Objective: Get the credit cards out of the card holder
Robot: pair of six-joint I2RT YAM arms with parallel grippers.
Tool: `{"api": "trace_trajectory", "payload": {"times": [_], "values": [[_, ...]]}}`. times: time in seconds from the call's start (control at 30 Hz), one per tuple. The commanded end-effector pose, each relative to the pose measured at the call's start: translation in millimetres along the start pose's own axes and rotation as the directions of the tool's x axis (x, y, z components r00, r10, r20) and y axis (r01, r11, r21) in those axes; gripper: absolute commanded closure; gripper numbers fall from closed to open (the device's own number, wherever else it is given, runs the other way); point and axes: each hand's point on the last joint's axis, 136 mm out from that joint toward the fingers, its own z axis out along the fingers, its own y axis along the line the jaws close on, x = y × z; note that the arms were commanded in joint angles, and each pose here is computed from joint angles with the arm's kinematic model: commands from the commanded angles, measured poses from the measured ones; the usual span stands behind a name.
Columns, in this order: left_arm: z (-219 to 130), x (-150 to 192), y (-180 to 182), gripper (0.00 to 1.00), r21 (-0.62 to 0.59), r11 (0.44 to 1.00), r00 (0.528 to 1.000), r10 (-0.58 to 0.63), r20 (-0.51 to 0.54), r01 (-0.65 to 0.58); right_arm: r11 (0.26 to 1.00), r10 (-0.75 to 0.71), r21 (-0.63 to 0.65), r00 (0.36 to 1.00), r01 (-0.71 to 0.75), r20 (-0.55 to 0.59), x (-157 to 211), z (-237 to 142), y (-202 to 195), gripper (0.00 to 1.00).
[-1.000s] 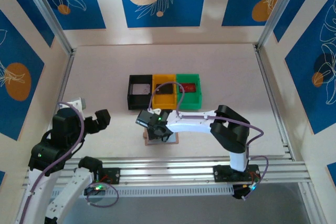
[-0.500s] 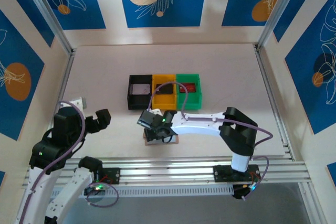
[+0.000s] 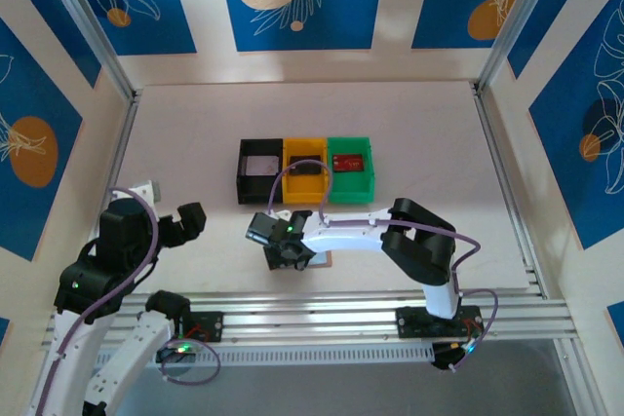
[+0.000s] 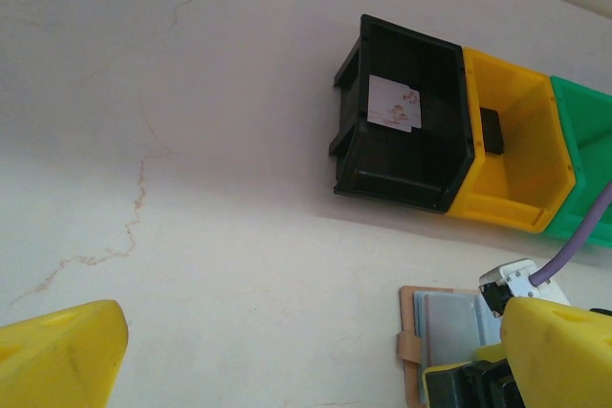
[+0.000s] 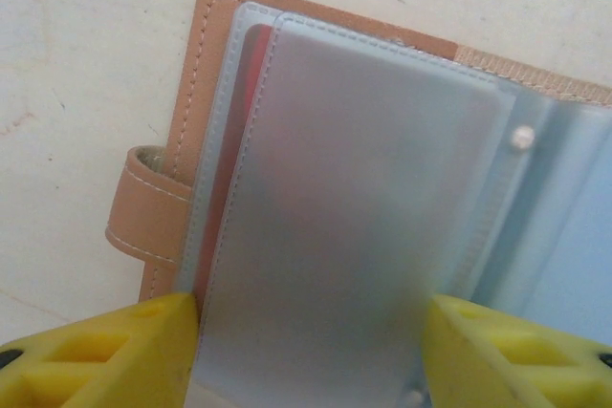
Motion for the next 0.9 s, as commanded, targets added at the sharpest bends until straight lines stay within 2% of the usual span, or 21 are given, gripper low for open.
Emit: {"api": "trace_trajectory", "payload": {"times": [0.0, 0.17, 0.53, 0.67, 0.87], "values": [[2.6, 3.0, 2.9, 0.0, -0.016, 1.0, 1.0, 0.004, -0.01, -0.004, 0.999, 0.026, 0.029, 1.0, -0.026, -0.016, 2.0, 6.0, -6.3, 0.4], [2.9, 2.9, 2.9, 0.0, -0.017, 1.0, 1.0, 0.004, -0.011, -0.004, 0.998, 0.049, 0.029, 0.998, -0.048, -0.034, 7.1, 11.6, -13.4, 0.47], [2.9, 3.0, 3.3, 0.0, -0.019, 1.0, 1.0, 0.004, -0.011, -0.004, 0.997, 0.081, -0.017, 0.996, -0.081, 0.024, -4.6, -16.0, -19.4, 0.72], [3.3, 3.4, 3.4, 0.0, -0.02, 1.0, 1.0, 0.003, -0.014, -0.003, 0.99, 0.13, -0.051, 0.991, -0.128, 0.043, -9.5, -24.2, -30.1, 0.75], [4.3, 3.6, 3.3, 0.0, -0.022, 1.0, 1.0, 0.003, -0.018, -0.004, 0.971, 0.222, -0.102, 0.975, -0.218, 0.029, -7.5, -25.9, -51.7, 0.74]]}}
